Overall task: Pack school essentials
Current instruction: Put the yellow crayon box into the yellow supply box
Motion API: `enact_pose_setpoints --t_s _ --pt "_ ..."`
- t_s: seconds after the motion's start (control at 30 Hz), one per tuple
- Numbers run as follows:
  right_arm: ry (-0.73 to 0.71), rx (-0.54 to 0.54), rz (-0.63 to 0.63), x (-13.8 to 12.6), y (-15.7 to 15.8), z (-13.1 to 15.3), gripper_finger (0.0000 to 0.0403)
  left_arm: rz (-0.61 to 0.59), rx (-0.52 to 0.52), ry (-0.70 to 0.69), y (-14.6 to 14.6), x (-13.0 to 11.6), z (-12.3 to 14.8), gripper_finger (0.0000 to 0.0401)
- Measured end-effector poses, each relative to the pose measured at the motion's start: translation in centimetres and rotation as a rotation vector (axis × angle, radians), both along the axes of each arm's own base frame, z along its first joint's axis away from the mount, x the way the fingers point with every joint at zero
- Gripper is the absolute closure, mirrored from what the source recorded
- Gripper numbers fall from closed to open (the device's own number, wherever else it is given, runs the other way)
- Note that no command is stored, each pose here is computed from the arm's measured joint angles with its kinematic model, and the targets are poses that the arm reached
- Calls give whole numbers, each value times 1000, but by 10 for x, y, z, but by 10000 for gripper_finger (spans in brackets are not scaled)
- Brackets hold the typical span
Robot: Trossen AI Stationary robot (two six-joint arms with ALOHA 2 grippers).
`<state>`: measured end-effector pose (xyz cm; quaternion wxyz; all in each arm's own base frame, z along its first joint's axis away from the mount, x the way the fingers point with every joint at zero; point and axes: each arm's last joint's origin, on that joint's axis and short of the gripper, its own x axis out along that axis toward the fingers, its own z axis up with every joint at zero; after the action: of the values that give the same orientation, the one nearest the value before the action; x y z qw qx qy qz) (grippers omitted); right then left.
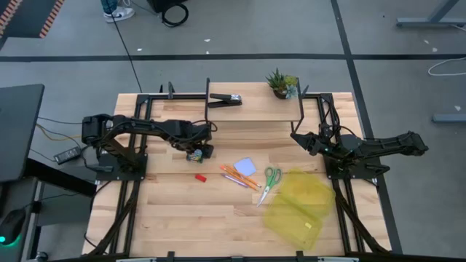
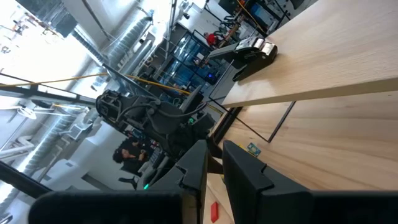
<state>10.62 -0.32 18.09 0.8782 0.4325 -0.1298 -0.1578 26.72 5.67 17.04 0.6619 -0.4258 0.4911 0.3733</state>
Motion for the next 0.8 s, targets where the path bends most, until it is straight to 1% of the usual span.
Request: enact_pose_setpoints --t_s 0.3,0.43,0.57,0.8 --pt "0 0 0 0 0 0 346 -18 -6 -4 -3 1 0 1" --pt "0 0 0 0 0 0 346 -63 2 3 0 0 0 1" --pt "0 -1 0 0 0 0 346 -56 -10 20 2 -2 -1 1" --pt "2 -5 0 0 0 0 346 -85 -26 29 2 -4 -1 1"
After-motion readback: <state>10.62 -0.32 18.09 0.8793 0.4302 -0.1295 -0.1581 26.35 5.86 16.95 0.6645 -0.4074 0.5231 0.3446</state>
